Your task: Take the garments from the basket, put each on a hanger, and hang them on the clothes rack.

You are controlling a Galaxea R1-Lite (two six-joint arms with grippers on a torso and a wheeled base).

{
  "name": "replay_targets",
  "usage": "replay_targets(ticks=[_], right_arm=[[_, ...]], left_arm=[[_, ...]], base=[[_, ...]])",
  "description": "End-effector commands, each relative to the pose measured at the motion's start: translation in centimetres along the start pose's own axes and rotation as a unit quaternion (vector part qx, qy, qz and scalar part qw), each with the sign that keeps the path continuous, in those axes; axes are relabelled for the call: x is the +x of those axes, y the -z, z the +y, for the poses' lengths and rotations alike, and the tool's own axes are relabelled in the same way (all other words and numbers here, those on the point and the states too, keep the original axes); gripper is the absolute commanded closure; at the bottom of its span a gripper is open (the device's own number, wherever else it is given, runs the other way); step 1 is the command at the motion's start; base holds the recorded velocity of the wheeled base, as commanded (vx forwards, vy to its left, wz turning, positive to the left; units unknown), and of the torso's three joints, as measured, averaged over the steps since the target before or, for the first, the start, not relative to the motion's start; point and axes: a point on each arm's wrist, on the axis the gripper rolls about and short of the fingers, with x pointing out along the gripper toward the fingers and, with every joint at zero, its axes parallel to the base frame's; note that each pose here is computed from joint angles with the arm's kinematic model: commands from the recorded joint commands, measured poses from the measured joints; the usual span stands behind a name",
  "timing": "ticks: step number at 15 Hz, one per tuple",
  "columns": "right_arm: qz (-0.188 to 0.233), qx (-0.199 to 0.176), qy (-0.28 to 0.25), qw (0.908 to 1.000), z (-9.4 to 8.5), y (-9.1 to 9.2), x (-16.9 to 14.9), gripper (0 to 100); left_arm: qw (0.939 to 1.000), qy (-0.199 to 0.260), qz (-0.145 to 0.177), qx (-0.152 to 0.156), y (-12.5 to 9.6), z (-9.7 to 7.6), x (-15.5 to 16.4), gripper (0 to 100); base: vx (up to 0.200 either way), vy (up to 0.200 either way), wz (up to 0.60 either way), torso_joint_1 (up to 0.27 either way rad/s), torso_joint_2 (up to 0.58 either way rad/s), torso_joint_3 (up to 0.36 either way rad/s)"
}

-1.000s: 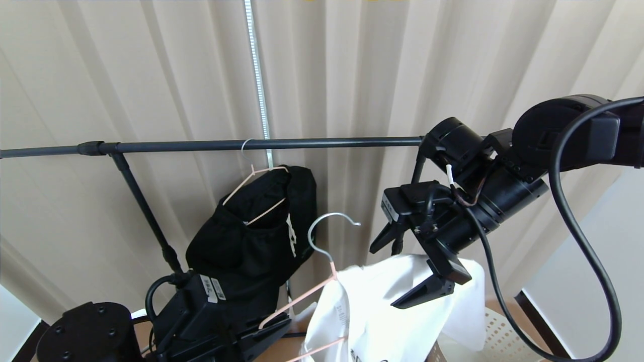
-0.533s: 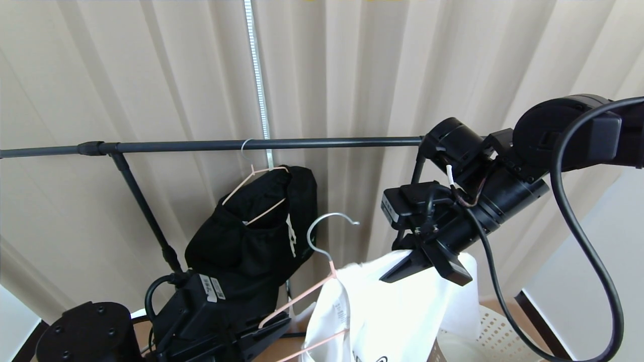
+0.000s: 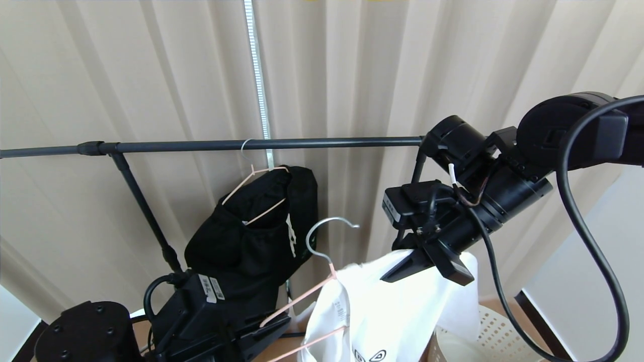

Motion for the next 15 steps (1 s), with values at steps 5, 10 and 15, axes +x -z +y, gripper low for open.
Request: replay_targets(ticks=[5,10,15], right_arm=[[0.007,-0.002,0.008,0.9999,0.4,-0.1,-0.5,100],[0.050,0.027,0.061,0.9965,0.6,-0.3,-1.4,100],[0.031,0.106,0.149,0.9826,0.9,-0.2,-2.0,100]], left_arm=[[0.9999,0.001,-0.015,0.006,-0.6,-0.1,-0.4,0],[0.9984,-0.036,-0.044,0.002,-1.5,0.9,-1.5,0],[0.9930,-0.112,-0.039,-0.002,-1.4,1.4,-1.5,0]], base=[[0.000,0.000,0.00,0.000,0.00,0.000],[0.000,0.000,0.00,0.000,0.00,0.000],[0.000,0.000,0.00,0.000,0.00,0.000]])
